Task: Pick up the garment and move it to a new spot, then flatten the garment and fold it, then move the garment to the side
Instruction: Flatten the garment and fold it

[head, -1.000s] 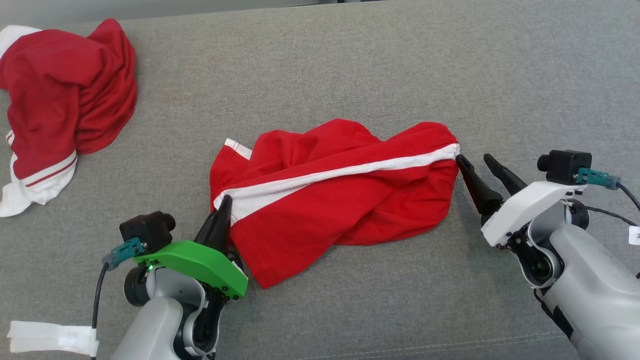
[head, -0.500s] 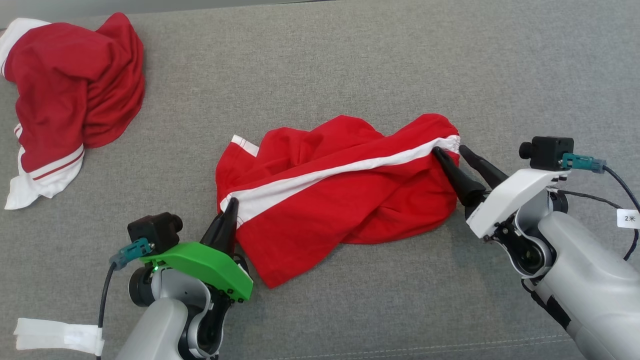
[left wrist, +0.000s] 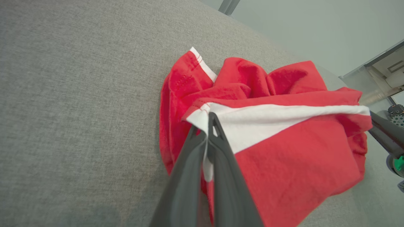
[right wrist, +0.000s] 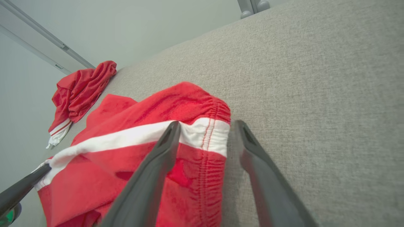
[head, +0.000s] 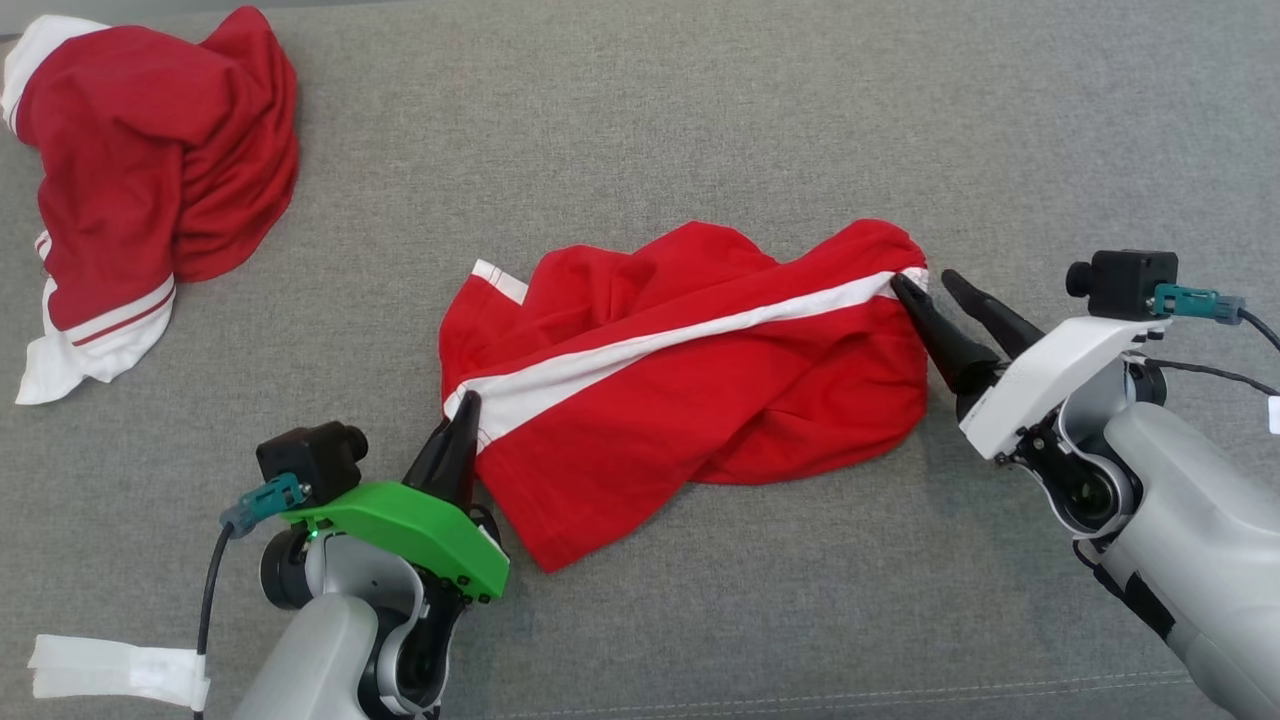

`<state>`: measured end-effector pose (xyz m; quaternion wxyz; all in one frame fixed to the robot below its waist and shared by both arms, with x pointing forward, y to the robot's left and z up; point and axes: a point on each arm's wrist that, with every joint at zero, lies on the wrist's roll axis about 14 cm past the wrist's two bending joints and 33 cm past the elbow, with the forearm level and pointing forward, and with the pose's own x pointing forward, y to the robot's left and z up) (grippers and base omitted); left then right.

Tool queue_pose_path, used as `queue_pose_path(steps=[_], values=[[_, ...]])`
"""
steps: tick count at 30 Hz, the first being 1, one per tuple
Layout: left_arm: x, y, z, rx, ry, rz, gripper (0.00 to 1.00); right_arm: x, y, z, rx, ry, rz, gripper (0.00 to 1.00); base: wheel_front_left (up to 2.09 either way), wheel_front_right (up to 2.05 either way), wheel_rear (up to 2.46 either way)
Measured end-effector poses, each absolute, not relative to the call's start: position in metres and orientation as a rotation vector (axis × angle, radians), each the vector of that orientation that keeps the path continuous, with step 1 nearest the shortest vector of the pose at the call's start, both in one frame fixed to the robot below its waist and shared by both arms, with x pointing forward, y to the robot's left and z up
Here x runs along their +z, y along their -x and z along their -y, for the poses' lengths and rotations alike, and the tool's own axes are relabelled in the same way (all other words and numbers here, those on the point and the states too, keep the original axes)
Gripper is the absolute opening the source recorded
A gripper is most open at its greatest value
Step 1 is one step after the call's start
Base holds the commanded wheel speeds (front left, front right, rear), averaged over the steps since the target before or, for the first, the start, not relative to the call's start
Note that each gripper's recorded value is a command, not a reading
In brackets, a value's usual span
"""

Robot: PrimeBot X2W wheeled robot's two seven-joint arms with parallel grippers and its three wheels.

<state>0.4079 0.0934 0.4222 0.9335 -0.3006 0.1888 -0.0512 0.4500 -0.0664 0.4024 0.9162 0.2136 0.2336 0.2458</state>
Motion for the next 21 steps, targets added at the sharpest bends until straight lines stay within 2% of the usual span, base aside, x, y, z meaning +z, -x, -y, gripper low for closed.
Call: queue_pose_path(steps=[10, 11, 12, 13, 14, 17, 21], values=[[0.416, -0.408, -0.096, -0.092, 0.61, -0.404, 0.0, 0.392, -0.451, 0.058, 0.527, -0.459, -0.525, 1.0, 0.0, 0.0, 0.0], [0.416, -0.408, -0.097, -0.088, 0.608, -0.405, 0.0, 0.392, -0.451, 0.055, 0.532, -0.46, -0.528, 0.96, 0.0, 0.0, 0.0], [0.415, -0.408, -0.097, -0.086, 0.608, -0.406, 0.0, 0.392, -0.451, 0.054, 0.537, -0.462, -0.529, 0.82, 0.0, 0.0, 0.0], [0.415, -0.408, -0.098, -0.084, 0.608, -0.406, 0.0, 0.392, -0.452, 0.053, 0.539, -0.463, -0.53, 0.57, 0.0, 0.0, 0.0], [0.415, -0.407, -0.098, -0.083, 0.608, -0.407, 0.0, 0.391, -0.451, 0.052, 0.542, -0.464, -0.532, 0.47, 0.0, 0.0, 0.0], [0.414, -0.408, -0.099, -0.079, 0.608, -0.406, 0.0, 0.39, -0.449, 0.05, 0.555, -0.456, -0.534, 0.31, 0.0, 0.0, 0.0], [0.415, -0.41, -0.102, -0.071, 0.61, -0.399, 0.0, 0.397, -0.448, 0.048, 0.578, -0.44, -0.511, 0.25, 0.0, 0.0, 0.0]])
